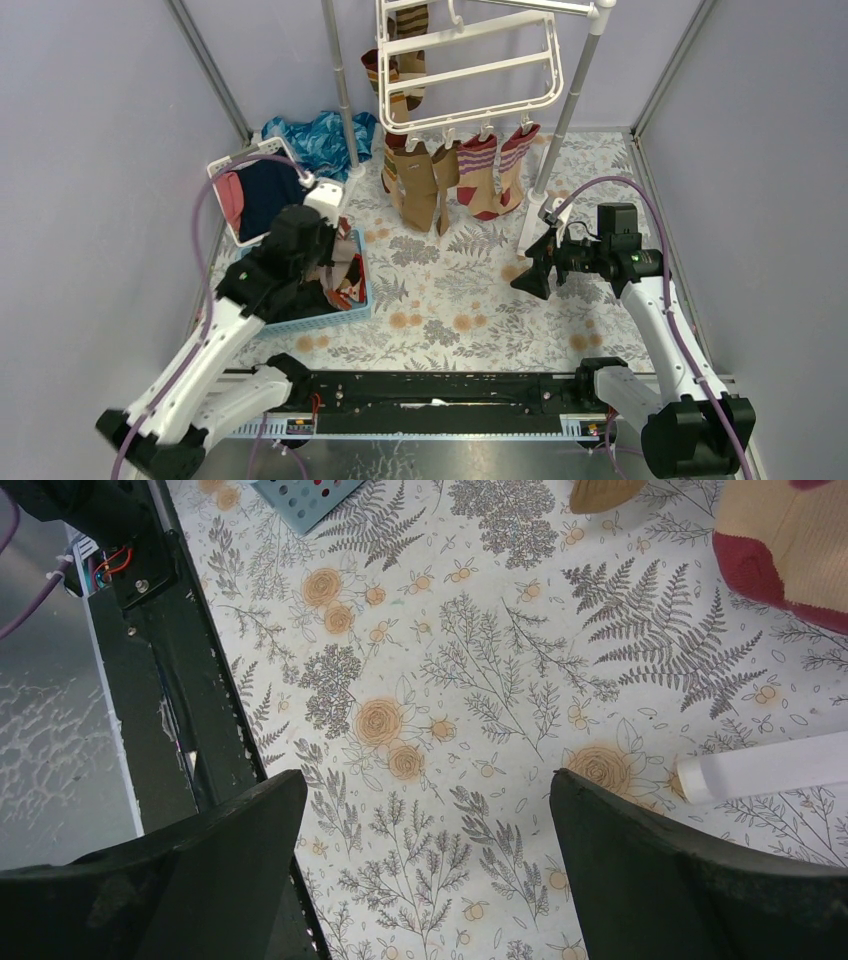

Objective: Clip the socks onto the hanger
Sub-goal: Pick up the sock from the bin.

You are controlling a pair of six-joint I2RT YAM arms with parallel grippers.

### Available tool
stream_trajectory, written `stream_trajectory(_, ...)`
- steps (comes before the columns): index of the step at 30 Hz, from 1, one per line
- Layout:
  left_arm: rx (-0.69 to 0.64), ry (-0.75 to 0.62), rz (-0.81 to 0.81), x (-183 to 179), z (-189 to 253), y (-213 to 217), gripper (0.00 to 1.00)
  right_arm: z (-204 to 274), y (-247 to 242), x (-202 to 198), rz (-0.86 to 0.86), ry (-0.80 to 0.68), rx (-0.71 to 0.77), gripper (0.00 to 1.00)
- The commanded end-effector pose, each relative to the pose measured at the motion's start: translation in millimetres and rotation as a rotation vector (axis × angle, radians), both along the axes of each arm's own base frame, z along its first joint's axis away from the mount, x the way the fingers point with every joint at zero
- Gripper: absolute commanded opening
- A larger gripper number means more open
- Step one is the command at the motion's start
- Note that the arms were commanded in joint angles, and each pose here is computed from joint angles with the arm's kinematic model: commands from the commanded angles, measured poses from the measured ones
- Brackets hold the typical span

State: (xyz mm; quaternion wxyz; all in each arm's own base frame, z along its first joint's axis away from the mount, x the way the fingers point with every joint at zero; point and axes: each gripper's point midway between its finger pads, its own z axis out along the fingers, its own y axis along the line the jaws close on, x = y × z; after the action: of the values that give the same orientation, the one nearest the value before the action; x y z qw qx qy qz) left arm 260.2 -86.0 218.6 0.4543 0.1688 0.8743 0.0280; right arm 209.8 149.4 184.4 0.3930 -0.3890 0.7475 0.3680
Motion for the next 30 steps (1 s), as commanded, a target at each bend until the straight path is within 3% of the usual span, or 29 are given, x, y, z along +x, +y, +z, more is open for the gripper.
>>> stream_trajectory(1, -0.225, -0.139, 0.039, 0, 32, -11, 0.0, 13, 3, 1, 0.019, -0.068, 0.012, 1.0)
stream_trajectory(5, -0.453, -0.275, -0.053, -12, 77, -33, 0.0, 15, 5, -1, 0.034, -0.09, 0.021, 1.0)
stream_trajectory(9, -0.713, -0.375, -0.351, -43, 124, -80, 0.0, 19, 9, -9, 0.082, -0.117, 0.053, 1.0)
stream_trajectory(13, -0.951, -0.405, -0.684, -82, 153, -125, 0.0, 31, 19, -24, 0.179, -0.139, 0.132, 1.0)
stream_trajectory(19, -1.264, -0.389, -0.904, -106, 191, -150, 0.0, 67, 31, -48, 0.34, -0.205, 0.262, 1.0)
stream_trajectory(23, -1.37, -0.446, -0.988, -117, 208, -171, 0.0, 105, 32, -53, 0.398, -0.297, 0.274, 1.0)
stream_trajectory(30, -1.318, -0.497, -0.99, -118, 200, -237, 0.0, 133, 31, -38, 0.318, -0.254, 0.253, 1.0)
